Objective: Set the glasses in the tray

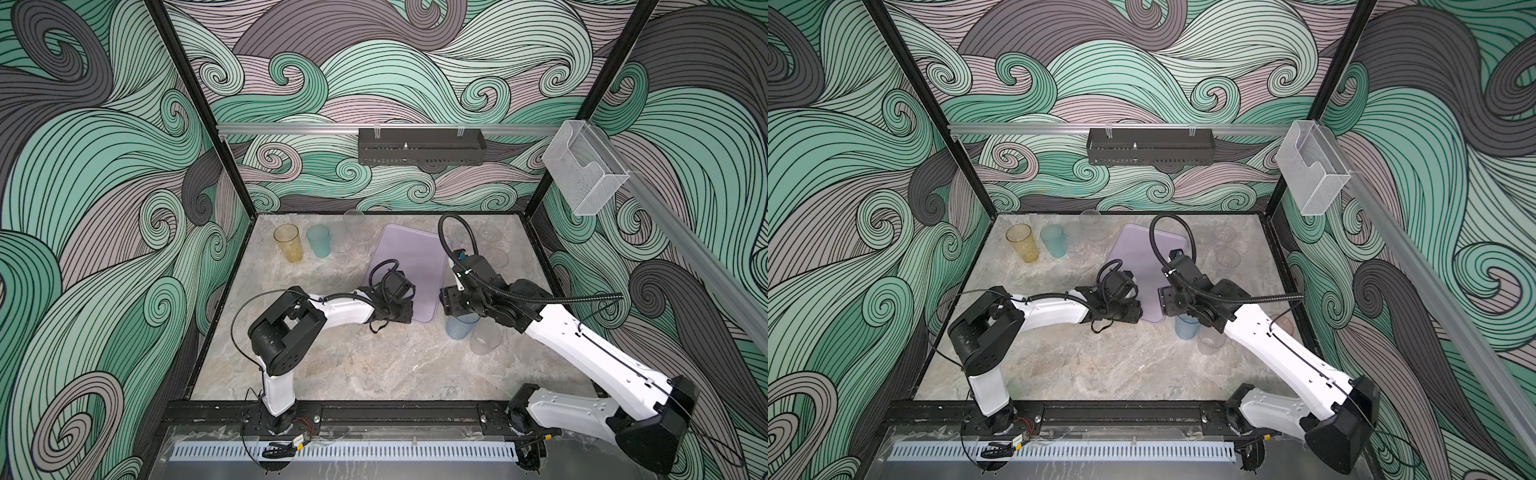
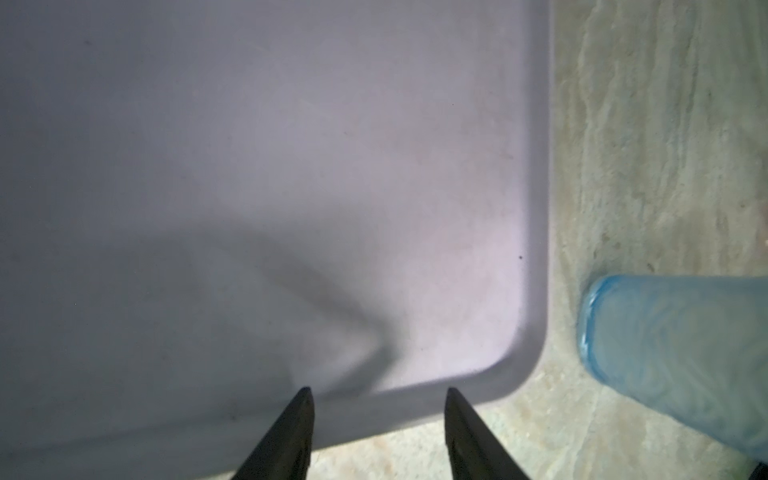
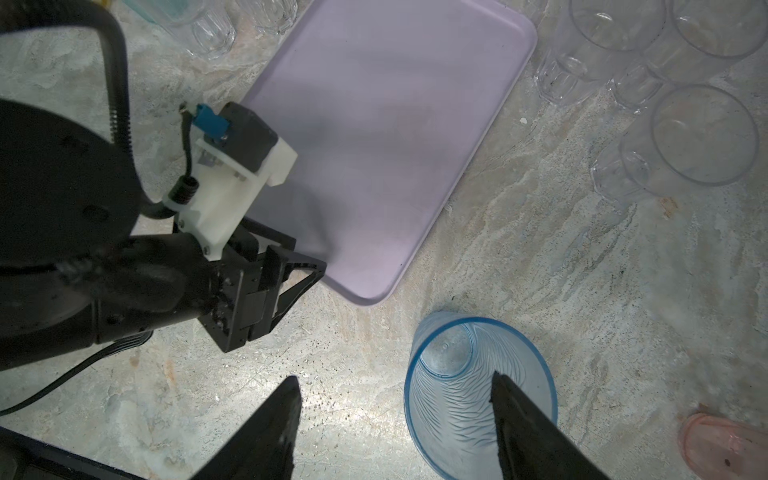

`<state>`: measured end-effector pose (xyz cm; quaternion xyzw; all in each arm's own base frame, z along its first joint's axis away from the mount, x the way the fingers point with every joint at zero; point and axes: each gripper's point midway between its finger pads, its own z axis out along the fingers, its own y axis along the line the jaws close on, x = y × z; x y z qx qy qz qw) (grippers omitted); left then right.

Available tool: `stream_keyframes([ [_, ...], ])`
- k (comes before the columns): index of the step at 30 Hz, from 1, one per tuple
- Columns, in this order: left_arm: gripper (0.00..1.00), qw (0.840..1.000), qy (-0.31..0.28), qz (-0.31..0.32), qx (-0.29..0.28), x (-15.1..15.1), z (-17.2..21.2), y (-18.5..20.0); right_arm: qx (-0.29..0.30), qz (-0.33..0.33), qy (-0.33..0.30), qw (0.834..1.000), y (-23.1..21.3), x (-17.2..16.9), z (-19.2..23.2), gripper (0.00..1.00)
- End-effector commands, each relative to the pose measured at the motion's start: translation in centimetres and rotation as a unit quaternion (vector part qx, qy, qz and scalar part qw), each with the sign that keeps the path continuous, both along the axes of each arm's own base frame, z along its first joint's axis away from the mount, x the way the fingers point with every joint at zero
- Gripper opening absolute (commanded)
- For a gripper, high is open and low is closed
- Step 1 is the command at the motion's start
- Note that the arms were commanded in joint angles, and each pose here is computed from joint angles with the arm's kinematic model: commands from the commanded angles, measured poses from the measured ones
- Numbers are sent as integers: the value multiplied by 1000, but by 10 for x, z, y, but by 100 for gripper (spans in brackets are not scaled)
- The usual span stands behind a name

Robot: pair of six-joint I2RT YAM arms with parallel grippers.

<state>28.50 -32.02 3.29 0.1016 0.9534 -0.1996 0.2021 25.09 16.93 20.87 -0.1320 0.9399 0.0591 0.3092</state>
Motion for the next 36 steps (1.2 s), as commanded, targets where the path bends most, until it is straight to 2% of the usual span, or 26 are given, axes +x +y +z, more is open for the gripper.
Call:
stream_keyframes([
  [1,53,998,23,40,40,-21,-14,38,-3,-2,-13,1000,0,5,6,73],
  [7,53,988,28,117,98,-40,-16,113,4,-3,-22,1000,-2,3,11,73],
  [12,54,973,45,214,70,-44,-8,168,10,2,-14,1000,2,2,7,73],
  [16,54,938,68,337,37,-50,-17,222,10,11,-9,1000,8,5,8,73],
  [19,56,922,45,384,36,-48,-7,247,9,20,-3,1000,14,6,8,72],
  [24,61,902,-28,425,65,-39,40,281,-3,60,29,998,46,12,-5,73],
  [27,61,919,-48,388,52,-33,67,273,-21,80,42,996,66,26,-16,74],
  [29,61,927,-30,373,40,-36,75,265,-32,90,48,994,80,40,-26,75],
  [32,60,932,2,359,48,-49,74,258,-49,98,58,992,97,64,-40,76],
  [36,63,933,10,357,48,-73,70,257,-27,86,83,992,112,108,-58,76],
])
